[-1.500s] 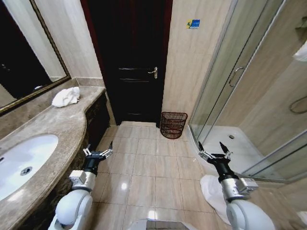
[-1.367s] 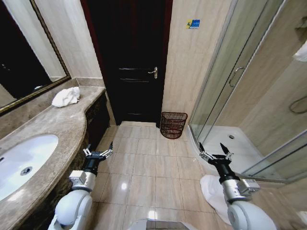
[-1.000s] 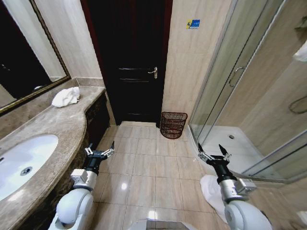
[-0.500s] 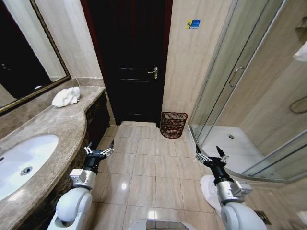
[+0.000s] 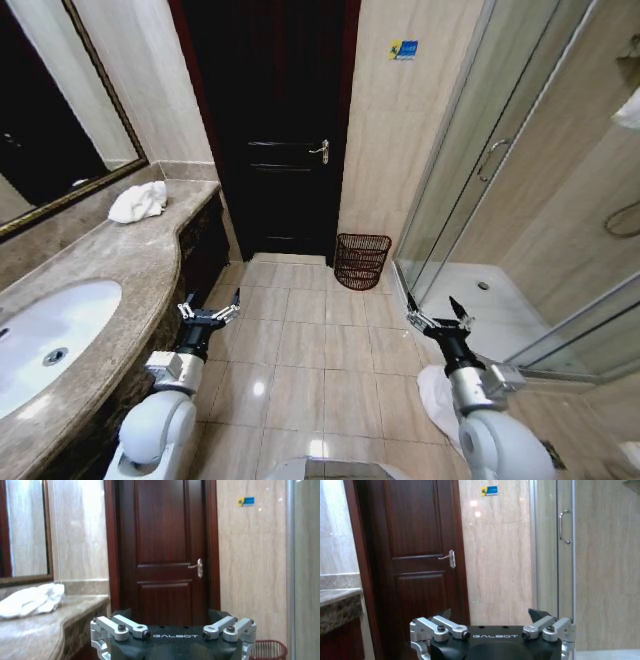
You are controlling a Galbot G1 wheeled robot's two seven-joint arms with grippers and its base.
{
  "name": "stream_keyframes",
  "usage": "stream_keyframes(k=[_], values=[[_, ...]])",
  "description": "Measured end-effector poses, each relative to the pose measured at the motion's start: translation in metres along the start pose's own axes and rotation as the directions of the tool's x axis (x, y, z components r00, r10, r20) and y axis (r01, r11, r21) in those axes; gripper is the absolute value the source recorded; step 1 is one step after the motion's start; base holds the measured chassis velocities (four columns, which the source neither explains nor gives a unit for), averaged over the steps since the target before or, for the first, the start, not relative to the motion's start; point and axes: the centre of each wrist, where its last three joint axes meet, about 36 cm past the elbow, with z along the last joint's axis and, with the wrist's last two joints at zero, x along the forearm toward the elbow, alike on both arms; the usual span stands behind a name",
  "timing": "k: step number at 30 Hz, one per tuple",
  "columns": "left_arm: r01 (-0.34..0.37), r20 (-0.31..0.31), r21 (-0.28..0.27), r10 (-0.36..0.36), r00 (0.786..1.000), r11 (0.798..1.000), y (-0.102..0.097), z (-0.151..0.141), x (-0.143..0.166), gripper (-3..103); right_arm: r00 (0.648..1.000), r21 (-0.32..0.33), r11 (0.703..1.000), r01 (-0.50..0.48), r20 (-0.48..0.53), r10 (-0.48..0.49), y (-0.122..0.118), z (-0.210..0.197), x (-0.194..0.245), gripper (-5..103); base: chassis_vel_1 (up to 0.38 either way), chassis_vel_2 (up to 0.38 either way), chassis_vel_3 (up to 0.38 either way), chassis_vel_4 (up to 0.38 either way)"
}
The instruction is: Discard the used towel into the hamper.
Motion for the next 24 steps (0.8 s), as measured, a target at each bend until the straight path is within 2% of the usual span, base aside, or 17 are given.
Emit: stream_keyframes(k=[6,14,21,24], values=[[-0.019,0.002,-0.014,0.019,1.000,1.000,-0.001,-0.003,0.001,100,1.000,0.002,1.000,-0.016,0.016,0.016,0.000,-0.006,-0.004,100,0.000,0.000,0.000,0.000],[-0.012,-0.005,-0.001,0.012,1.000,1.000,-0.001,0.000,0.000,100,0.999,-0.017,0.999,-0.035,0.036,0.036,0.001,-0.010,-0.008,100,0.000,0.000,0.000,0.000],[-0.016,-0.022,0.009,0.016,1.000,1.000,-0.008,0.003,-0.004,100,0.997,0.007,0.998,-0.065,0.041,0.065,-0.005,-0.007,-0.002,100,0.000,0.000,0.000,0.000],[0.000,-0.013,0.000,0.000,1.000,1.000,-0.017,-0.003,-0.002,100,0.998,-0.047,0.998,-0.043,0.046,0.045,-0.005,-0.011,0.005,100,0.000,0.000,0.000,0.000]])
